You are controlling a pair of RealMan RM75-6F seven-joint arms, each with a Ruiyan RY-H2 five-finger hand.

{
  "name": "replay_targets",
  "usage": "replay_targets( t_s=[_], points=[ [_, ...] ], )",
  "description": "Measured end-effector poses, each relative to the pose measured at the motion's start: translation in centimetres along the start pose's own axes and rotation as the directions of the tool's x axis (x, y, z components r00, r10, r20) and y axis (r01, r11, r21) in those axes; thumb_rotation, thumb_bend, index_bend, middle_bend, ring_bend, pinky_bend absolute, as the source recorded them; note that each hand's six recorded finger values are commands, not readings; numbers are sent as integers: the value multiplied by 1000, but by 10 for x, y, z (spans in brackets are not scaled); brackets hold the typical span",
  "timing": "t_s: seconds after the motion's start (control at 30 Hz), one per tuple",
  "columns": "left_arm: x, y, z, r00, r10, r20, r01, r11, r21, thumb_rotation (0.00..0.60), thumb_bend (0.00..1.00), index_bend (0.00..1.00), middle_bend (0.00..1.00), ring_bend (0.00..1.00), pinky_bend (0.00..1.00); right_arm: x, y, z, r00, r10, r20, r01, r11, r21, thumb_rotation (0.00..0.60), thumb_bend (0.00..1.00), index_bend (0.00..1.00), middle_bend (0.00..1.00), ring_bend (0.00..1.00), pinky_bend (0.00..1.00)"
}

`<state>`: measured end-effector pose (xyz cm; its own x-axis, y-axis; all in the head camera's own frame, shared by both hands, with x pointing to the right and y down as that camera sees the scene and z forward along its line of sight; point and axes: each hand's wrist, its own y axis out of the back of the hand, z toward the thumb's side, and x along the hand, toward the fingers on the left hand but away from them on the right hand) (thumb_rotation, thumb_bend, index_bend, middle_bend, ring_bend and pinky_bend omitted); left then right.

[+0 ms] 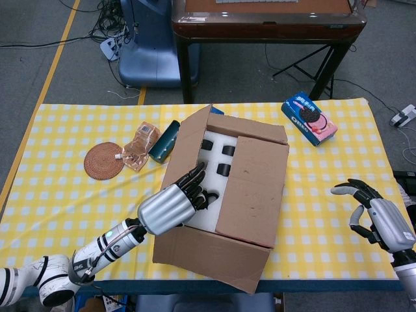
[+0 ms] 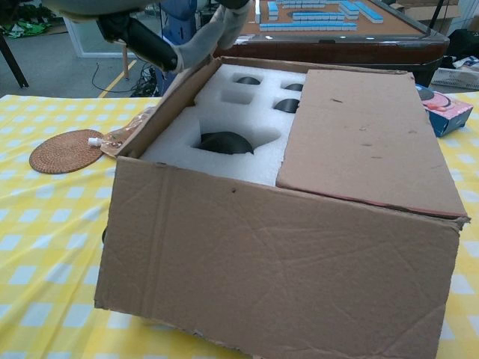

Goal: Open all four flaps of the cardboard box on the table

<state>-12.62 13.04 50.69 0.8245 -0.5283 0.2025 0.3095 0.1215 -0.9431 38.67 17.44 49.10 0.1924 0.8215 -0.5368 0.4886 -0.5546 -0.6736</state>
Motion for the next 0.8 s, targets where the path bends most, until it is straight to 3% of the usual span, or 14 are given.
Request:
replay_targets(
  t_s=[0.3, 0.8],
  points=[
    [-14, 8, -16, 999, 2, -51, -1, 1000, 22, 266, 535, 559, 472, 174, 0, -3, 0, -1, 1000, 5, -2, -5, 1000, -4, 600, 914, 273, 232, 104, 125],
    [-32, -6, -43, 988, -87, -127, 98, 992, 79, 269, 535, 562, 475, 174, 0, -3, 3, -4, 1000, 3, -8, -3, 1000, -16, 600, 914, 273, 232, 104, 125]
  ],
)
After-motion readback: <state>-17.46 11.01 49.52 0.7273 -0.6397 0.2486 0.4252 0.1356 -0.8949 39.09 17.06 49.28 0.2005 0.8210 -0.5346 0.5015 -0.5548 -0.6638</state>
